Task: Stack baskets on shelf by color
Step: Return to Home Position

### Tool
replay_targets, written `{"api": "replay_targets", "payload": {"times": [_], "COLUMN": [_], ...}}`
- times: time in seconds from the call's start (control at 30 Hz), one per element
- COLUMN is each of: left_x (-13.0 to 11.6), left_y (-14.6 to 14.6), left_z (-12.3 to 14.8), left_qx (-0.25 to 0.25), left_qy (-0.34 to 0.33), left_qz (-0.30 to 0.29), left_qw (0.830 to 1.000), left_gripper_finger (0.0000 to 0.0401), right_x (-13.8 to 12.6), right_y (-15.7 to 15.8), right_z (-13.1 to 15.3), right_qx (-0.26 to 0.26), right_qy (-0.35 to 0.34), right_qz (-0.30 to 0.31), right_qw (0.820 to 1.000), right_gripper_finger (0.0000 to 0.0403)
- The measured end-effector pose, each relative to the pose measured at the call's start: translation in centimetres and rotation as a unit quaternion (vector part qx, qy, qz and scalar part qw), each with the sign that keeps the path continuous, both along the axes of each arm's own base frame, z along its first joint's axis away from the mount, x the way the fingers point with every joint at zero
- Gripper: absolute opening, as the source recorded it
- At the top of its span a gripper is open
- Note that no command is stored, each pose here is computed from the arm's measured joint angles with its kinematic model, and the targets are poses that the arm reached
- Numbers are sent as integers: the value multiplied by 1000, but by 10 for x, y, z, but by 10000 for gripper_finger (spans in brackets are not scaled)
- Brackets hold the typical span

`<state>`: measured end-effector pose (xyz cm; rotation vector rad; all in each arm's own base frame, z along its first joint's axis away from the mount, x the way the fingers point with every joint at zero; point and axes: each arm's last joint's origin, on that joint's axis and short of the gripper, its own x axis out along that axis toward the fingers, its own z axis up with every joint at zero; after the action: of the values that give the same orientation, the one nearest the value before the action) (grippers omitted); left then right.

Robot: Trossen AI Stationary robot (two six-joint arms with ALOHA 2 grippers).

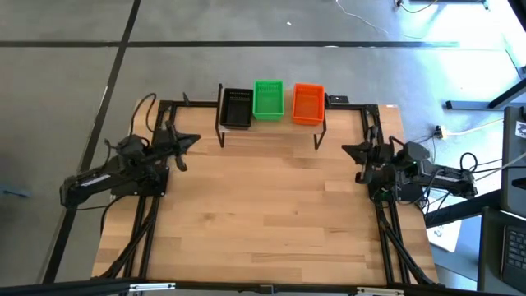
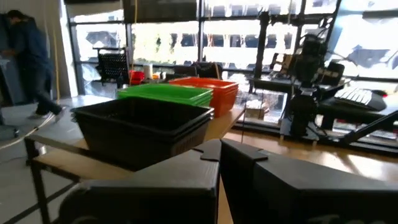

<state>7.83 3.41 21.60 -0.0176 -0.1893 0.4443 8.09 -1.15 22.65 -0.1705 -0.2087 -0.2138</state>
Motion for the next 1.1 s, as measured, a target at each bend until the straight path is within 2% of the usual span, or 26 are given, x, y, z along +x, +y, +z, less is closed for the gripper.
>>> {"api": "replay_targets", "payload": {"times": [0.2, 0.3, 0.6, 0.87, 1.1], "left_x": [9, 10, 11, 11, 11], "left_y": [3, 2, 1, 1, 0], "left_z": [-28, -30, -30, -30, -30], "left_qx": [12, 13, 32, 33, 34], "left_qy": [-23, -11, -6, -7, -6], "left_qz": [-19, -29, -54, -57, -61], "left_qw": [999, 999, 998, 998, 998], "left_gripper_finger": [0, 0, 0, 0, 0], "right_x": [3, 5, 10, 10, 11], "right_y": [1, 1, 1, 1, 2], "right_z": [-8, -12, -30, -30, -30], "right_qx": [-8, -27, -27, -73, -83], "right_qy": [14, 24, 43, 44, 41], "right_qz": [18, 25, 25, 17, 43], "right_qw": [1000, 999, 998, 996, 995], "right_gripper_finger": [0, 0, 0, 0, 0]}}
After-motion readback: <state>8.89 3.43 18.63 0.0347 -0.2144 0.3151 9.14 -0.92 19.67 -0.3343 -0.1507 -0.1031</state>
